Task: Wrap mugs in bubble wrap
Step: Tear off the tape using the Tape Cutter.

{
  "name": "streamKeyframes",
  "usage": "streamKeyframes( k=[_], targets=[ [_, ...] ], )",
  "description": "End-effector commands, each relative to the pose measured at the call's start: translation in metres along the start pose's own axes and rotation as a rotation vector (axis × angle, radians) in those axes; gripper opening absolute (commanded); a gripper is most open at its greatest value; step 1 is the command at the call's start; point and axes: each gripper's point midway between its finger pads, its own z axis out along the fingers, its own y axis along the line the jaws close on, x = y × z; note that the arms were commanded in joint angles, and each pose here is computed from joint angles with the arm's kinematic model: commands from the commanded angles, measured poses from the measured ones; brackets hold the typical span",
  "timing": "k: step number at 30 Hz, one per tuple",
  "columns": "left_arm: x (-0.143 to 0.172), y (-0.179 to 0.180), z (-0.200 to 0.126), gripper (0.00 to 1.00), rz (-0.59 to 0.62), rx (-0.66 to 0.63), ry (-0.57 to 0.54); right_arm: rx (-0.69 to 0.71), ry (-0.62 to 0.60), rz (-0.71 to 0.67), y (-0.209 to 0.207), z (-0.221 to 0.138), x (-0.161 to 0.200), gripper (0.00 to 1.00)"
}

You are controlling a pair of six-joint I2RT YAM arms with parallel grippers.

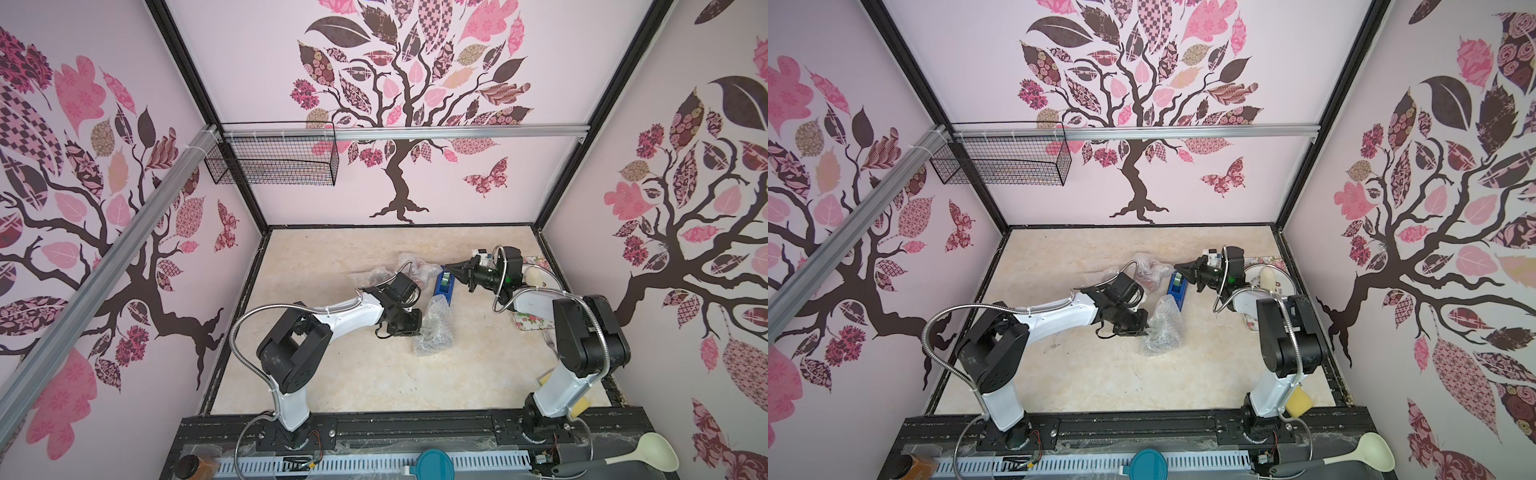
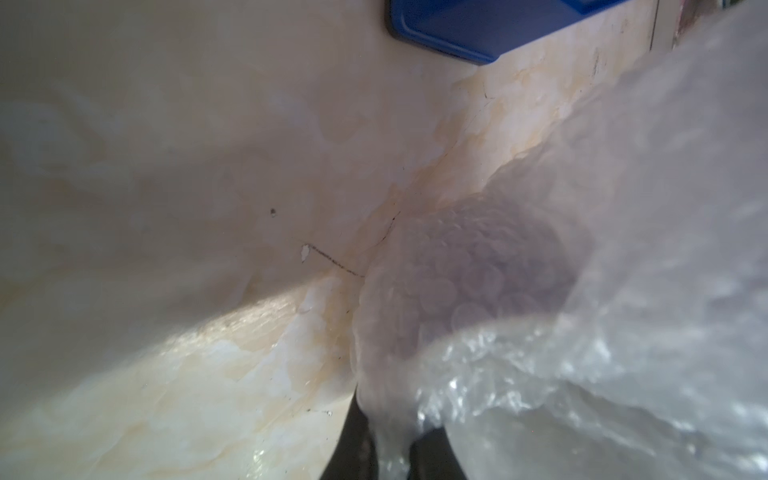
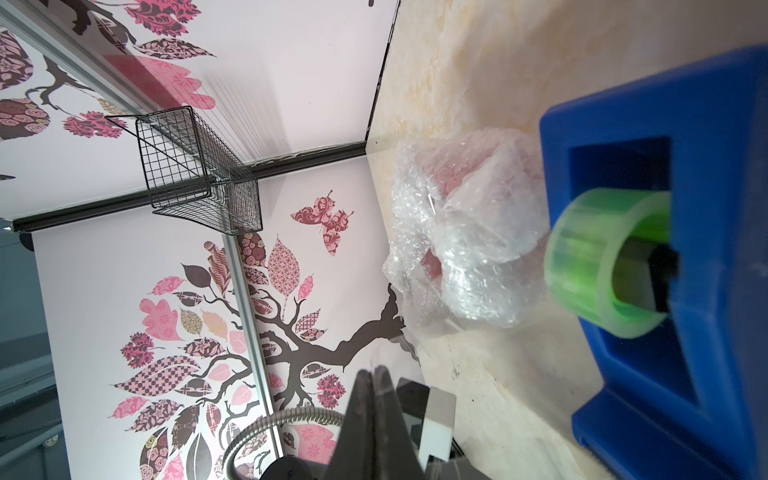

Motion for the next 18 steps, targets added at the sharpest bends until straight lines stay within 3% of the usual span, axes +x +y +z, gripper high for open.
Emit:
streamKeyframes(
  k=[1,6,14,18],
  targets=[
    [0.021,0.047,0.018,0.0,-0.018,-0.193,0.083,-0.064,-0.01,-0.016,0.026,-0.013,0.014,0.0],
    [0.024,0.058,-0.003,0.0,-0.006,-0.229,0.059,-0.068,-0.017,0.035,0.012,-0.021,0.032,0.0],
    [0.013,0.072,-0.091,0.0,0.047,-0.382,-0.072,-0.074,0.002,0.074,0.001,-0.019,0.053,0.0],
    [0.017,0.079,-0.1,0.0,0.051,-0.405,-0.085,-0.061,0.012,0.104,-0.009,-0.014,0.061,0.0]
  ],
)
